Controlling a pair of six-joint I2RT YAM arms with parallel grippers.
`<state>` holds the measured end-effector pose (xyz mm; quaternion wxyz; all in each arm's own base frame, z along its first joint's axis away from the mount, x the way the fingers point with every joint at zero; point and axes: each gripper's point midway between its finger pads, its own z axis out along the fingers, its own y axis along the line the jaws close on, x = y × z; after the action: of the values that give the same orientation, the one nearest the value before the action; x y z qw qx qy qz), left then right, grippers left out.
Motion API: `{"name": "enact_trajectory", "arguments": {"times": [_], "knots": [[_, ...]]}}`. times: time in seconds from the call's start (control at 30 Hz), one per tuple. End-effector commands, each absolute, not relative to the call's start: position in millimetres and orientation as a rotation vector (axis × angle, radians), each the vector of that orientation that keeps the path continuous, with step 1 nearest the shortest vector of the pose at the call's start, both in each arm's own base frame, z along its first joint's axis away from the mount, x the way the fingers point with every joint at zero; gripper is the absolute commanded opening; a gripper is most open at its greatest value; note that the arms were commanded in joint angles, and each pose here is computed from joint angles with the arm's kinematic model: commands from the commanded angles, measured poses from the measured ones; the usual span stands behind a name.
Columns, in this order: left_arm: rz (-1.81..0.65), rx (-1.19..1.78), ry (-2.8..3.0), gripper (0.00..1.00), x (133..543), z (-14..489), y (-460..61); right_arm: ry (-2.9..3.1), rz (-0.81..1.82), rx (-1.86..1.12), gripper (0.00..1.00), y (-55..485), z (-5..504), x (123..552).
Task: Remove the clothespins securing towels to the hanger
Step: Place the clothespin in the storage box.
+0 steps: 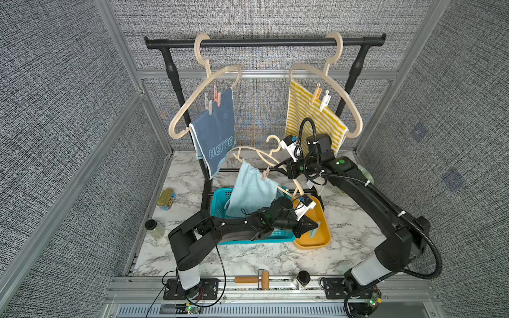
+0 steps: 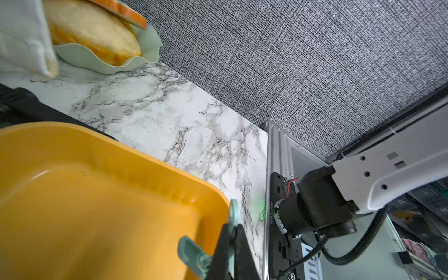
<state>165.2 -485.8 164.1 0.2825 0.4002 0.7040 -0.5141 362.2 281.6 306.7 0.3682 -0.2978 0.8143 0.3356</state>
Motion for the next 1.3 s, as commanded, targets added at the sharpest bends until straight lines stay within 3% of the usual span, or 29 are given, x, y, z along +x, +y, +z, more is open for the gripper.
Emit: {"name": "enact_trajectory", "arguments": {"times": [0.0, 0.07, 0.13, 0.3, 0.57, 0.8, 1.07, 1.27], "knots": [[-1.268, 1.010, 1.993, 0.00, 179, 144, -480, 2.088, 0.933, -0.756, 0.00, 286, 314, 355], [-1.266, 1.012, 1.999, 0.05, 179, 142, -481, 2.091, 0.934, -0.753, 0.00, 286, 314, 355], [-1.239, 0.991, 2.023, 0.26, 183, 137, -479, 2.094, 0.934, -0.753, 0.00, 285, 313, 355], [-1.202, 0.983, 2.009, 0.38, 187, 142, -476, 2.091, 0.930, -0.757, 0.00, 284, 314, 354], [-1.291, 1.087, 1.843, 0.39, 157, 204, -457, 2.092, 0.964, -0.825, 0.00, 286, 317, 346], [-1.218, 1.213, 1.855, 0.37, 125, 246, -403, 2.060, 1.025, -0.927, 0.00, 289, 326, 327], [-0.806, 0.987, 1.931, 0.33, 153, 302, -297, 2.025, 1.054, -1.185, 0.00, 301, 322, 280], [-0.780, 0.906, 1.937, 0.31, 176, 318, -254, 2.021, 1.091, -1.310, 0.00, 308, 317, 255]]}}
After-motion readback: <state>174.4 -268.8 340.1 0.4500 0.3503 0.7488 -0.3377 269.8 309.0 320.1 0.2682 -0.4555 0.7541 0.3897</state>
